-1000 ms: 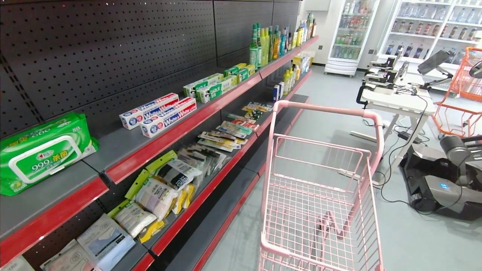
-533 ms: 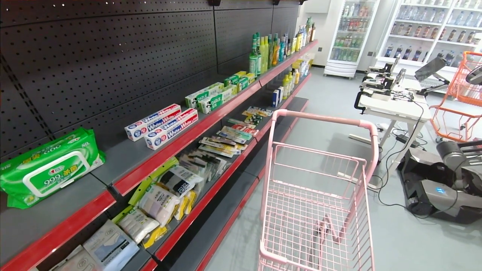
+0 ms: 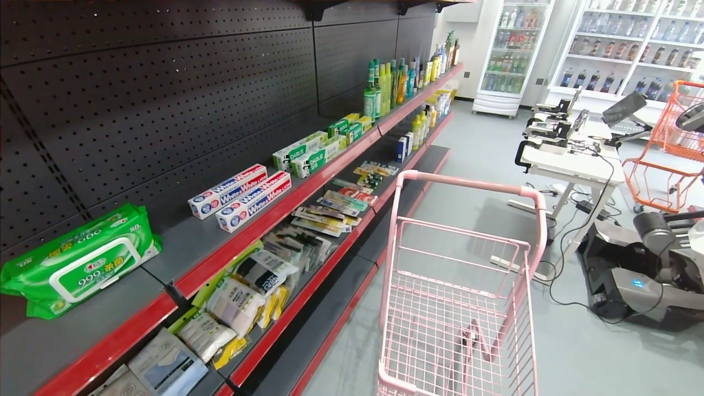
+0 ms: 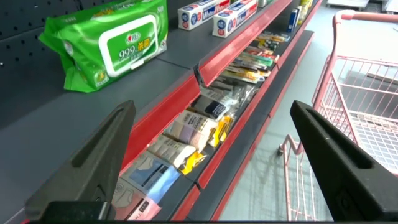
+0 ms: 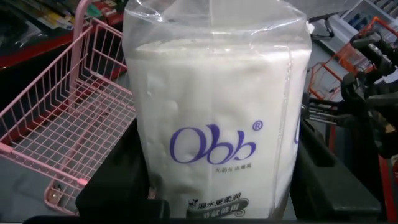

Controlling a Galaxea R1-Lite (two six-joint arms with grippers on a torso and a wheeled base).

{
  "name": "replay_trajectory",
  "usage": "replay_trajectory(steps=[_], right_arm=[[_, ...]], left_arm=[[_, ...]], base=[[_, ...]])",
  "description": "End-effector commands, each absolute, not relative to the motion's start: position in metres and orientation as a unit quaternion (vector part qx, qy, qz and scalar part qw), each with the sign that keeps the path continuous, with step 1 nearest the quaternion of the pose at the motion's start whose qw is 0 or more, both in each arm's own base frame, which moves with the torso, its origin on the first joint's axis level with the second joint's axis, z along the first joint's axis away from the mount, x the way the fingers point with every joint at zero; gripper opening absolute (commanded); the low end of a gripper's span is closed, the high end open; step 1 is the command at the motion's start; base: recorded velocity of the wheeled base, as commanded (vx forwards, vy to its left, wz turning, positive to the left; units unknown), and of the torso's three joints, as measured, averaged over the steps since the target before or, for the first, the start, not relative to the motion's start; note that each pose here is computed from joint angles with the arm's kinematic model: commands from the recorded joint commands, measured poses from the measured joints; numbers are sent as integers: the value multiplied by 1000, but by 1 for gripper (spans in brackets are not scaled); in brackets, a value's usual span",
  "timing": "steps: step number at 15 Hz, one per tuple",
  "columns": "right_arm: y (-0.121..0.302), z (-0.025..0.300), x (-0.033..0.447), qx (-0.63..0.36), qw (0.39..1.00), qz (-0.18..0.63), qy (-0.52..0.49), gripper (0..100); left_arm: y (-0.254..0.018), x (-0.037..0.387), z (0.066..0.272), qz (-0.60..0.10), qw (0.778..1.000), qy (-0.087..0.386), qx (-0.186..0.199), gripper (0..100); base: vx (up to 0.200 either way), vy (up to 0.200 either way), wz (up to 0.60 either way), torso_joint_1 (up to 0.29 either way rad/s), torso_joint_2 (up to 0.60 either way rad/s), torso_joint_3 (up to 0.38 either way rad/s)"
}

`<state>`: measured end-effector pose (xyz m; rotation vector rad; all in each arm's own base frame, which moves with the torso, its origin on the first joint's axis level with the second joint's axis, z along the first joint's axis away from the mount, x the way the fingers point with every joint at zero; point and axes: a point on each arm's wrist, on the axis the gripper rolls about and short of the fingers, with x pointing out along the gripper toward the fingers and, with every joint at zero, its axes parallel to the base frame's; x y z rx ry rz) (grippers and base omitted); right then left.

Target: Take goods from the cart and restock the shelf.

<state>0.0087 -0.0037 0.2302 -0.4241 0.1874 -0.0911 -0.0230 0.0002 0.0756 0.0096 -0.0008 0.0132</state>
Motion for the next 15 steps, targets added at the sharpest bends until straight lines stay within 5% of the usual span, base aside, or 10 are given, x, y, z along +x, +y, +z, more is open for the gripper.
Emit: replay_trajectory(steps=[1, 9, 15], right_arm=[[-3, 230, 13, -211, 972, -44, 98, 0], [-3, 236, 26, -212, 972, -46, 92, 0], [-3, 234, 28, -222, 969, -46, 99, 0]], left_arm=[[0, -23, 76, 7, 1000, 0, 5, 100], [0, -23, 76, 7, 1000, 0, 4, 100], [0, -23, 76, 7, 1000, 0, 4, 100]], base=[[0, 0, 0, 163, -339, -173], [0, 0, 0, 143, -289, -149], [0, 0, 100, 1, 0, 0]])
